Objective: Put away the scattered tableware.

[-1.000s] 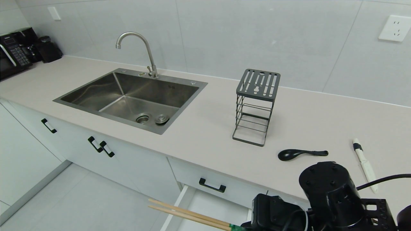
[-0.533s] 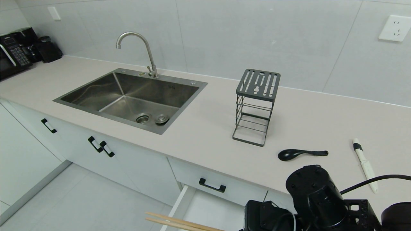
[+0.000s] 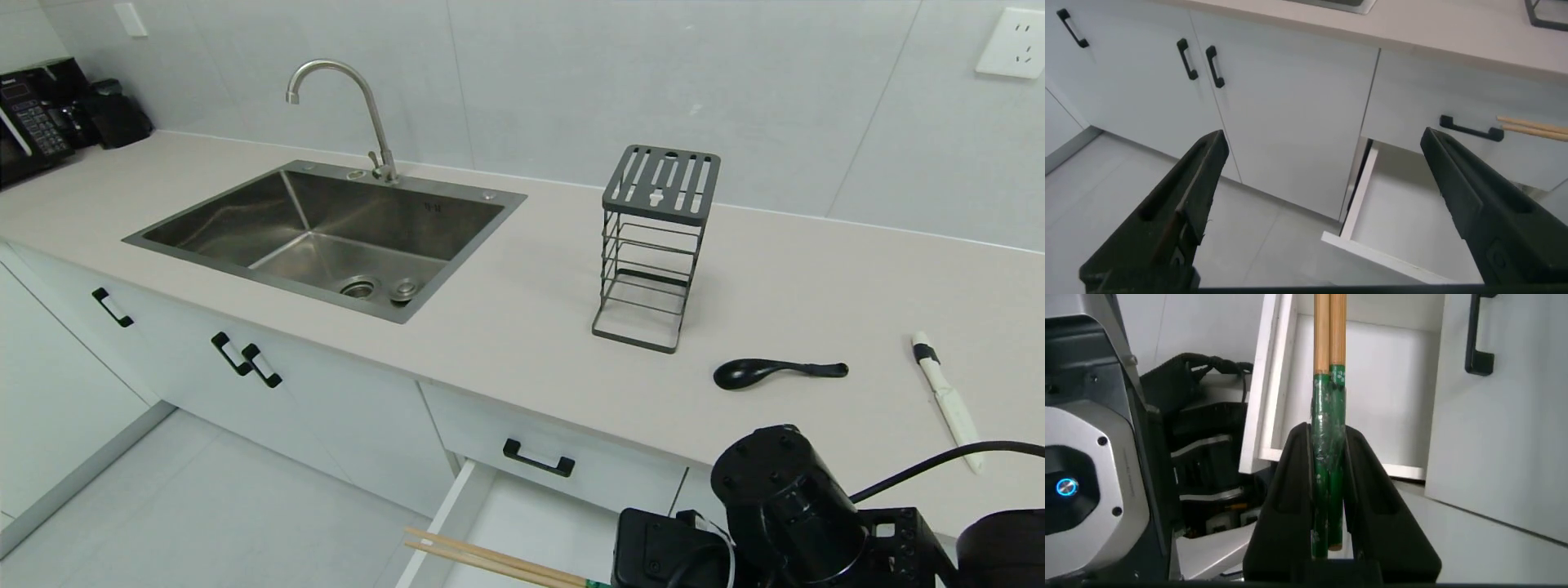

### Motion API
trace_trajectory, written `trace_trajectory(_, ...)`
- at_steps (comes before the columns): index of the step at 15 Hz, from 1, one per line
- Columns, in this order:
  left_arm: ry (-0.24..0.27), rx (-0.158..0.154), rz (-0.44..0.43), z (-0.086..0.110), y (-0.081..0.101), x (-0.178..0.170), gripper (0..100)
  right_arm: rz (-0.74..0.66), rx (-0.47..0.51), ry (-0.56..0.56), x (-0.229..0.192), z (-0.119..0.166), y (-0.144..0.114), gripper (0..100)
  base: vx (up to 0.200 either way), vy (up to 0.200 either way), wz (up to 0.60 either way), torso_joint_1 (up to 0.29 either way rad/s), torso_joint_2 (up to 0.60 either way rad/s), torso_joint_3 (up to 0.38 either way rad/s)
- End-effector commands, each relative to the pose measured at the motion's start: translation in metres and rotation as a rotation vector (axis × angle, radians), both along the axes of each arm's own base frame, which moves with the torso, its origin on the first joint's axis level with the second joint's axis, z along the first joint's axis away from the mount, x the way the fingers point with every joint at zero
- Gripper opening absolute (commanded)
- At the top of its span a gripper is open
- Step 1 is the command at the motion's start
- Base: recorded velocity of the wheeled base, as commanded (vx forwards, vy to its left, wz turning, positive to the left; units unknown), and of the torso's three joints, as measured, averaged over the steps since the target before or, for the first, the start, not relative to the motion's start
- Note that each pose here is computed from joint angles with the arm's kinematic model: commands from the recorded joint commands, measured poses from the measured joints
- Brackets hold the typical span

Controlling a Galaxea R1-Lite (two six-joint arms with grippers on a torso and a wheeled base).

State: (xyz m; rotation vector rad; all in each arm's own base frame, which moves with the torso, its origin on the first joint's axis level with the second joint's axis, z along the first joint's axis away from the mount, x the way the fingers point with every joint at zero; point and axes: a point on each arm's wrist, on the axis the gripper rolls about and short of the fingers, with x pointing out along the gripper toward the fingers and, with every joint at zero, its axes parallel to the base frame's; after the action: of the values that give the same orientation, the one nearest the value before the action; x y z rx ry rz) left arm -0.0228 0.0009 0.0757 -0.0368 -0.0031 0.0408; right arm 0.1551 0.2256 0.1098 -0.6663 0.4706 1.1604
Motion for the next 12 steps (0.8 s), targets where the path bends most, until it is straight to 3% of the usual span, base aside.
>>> trace_trajectory(1, -0.001, -0.002, 0.001, 0.000, 0.000, 0.000, 100, -0.007, 0.011, -0.019, 0.001, 0.005, 0.006, 0, 0.000, 0.000, 0.00, -0.061, 0.11, 0.061)
trace_trajectory(12, -0.001, 0.000, 0.001, 0.000, 0.000, 0.000, 100, -0.141, 0.000, -0.036, -0.020, 0.020, 0.036, 0, 0.000, 0.000, 0.00, -0.076, 0.16, 0.074)
